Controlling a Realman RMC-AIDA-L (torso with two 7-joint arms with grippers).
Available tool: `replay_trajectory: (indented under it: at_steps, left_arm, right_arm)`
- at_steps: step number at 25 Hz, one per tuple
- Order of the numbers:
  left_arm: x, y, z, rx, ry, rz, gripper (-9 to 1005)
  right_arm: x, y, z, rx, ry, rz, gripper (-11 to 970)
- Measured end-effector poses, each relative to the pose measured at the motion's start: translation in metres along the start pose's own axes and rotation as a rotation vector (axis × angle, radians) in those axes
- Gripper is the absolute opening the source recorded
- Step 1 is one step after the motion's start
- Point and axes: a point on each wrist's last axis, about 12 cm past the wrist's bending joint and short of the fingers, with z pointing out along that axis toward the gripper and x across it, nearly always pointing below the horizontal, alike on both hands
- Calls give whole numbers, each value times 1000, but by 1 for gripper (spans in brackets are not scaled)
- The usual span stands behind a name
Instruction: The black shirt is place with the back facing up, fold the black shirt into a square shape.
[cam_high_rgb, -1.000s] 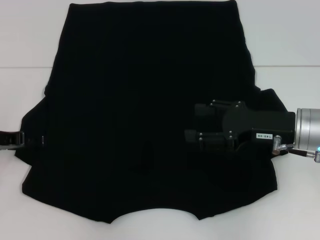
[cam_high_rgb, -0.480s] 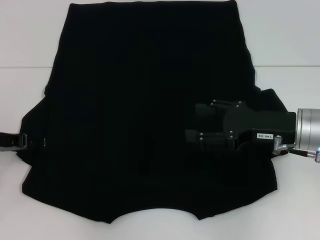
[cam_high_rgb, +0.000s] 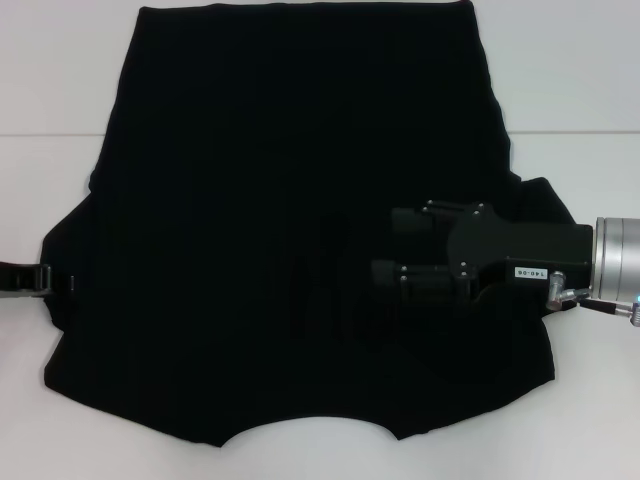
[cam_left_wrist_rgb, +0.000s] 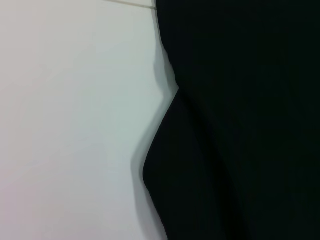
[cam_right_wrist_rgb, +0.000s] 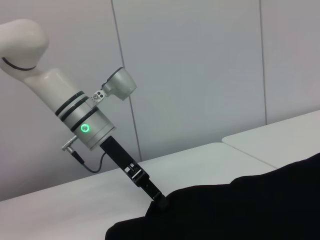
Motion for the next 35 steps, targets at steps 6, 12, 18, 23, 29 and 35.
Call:
replay_trajectory:
  at_steps: [6, 12, 18, 23, 29, 35]
  left_arm:
    - [0, 1, 0, -4, -1, 2, 401]
    - [0, 2, -1, -8, -1, 4, 270]
    - [0, 2, -1, -8, 0, 6, 50]
    - [0, 3, -2, -14, -4, 5, -1]
    - [2, 16, -11, -52, -18, -16, 1]
    - [3, 22, -18, -69, -25, -18, 0]
  right_arm:
    - [0, -1, -1, 5, -5, 1, 835]
    - [0, -1, -1, 7, -9, 1, 836]
    - [0, 0, -1, 7, -10, 3, 836]
    - [0, 0, -1, 10, -15, 3, 836]
    - [-1, -1, -2, 17, -24, -1, 836]
    - [-2, -3, 0, 27, -30, 2, 835]
